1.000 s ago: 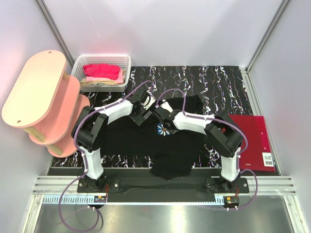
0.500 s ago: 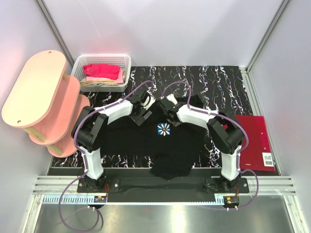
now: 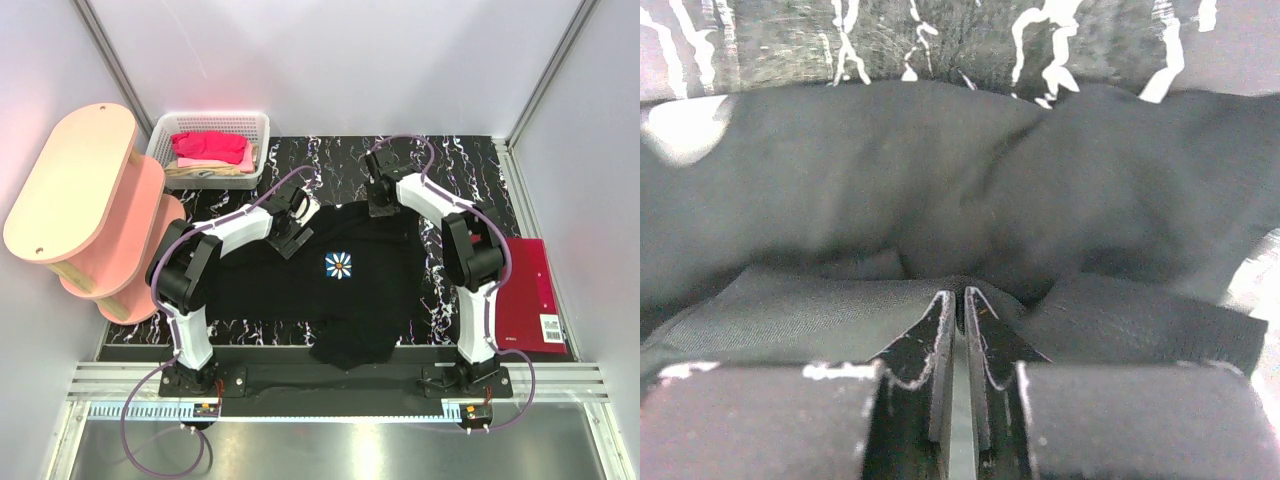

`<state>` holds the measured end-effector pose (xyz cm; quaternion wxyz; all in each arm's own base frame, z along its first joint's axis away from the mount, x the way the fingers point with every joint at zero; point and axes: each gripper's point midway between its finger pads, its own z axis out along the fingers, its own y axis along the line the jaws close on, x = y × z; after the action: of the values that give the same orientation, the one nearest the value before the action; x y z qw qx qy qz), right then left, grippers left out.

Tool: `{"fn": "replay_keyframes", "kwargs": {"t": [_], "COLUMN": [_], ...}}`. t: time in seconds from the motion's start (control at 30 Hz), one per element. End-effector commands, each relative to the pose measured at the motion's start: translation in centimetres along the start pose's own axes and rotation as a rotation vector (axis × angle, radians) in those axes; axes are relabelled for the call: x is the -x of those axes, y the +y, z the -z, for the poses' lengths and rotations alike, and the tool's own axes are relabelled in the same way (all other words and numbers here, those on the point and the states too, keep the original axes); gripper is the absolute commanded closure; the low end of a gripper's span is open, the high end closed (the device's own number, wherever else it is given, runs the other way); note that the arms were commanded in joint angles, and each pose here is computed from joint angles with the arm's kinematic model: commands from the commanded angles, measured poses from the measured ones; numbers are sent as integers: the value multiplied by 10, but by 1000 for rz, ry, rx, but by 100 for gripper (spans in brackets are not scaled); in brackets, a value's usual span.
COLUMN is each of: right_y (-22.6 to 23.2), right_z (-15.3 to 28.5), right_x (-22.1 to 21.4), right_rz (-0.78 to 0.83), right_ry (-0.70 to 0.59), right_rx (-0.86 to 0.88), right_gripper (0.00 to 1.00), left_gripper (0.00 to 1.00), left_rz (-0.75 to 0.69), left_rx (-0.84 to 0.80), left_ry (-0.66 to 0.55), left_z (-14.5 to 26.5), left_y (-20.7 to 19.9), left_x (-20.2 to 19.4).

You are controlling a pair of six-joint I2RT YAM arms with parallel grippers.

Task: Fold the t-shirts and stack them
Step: Fold the tshirt

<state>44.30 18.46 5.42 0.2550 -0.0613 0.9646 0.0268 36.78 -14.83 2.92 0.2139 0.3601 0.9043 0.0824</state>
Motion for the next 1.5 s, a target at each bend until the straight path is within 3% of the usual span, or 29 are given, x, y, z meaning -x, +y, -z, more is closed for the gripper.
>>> {"fn": "replay_keyframes", "kwargs": {"t": [0.0, 0.1, 0.3, 0.5, 0.8, 1.07, 1.47], "right_y": [3, 1, -26, -61, -48, -32, -30], "right_z": [-19, -26, -23, 38, 62, 48, 9], "right_x": [-4, -2, 25, 28, -65, -76, -56], "right_rz": [-28, -39, -49, -151, -330, -369, -351], "right_ry": [58, 60, 8, -53, 57, 81, 78], "right_rx": [20, -3, -180, -362, -218, -133, -140], "right_gripper": [84, 62, 47, 35, 39, 48, 51], "left_gripper": [13, 13, 13, 13, 13, 14, 14], "left_rz": [-29, -30, -28, -29, -22, -17, -11], "left_rx": [-13, -16, -24, -24, -41, -46, -56], "left_ry": [78, 80, 90, 82, 90, 90, 99], "left_z": [4, 5, 3, 5, 2, 1, -1], "left_y": [-3, -3, -6, -5, -9, -10, -13], "left_x": [-26, -28, -31, -29, -31, -30, -34]}}
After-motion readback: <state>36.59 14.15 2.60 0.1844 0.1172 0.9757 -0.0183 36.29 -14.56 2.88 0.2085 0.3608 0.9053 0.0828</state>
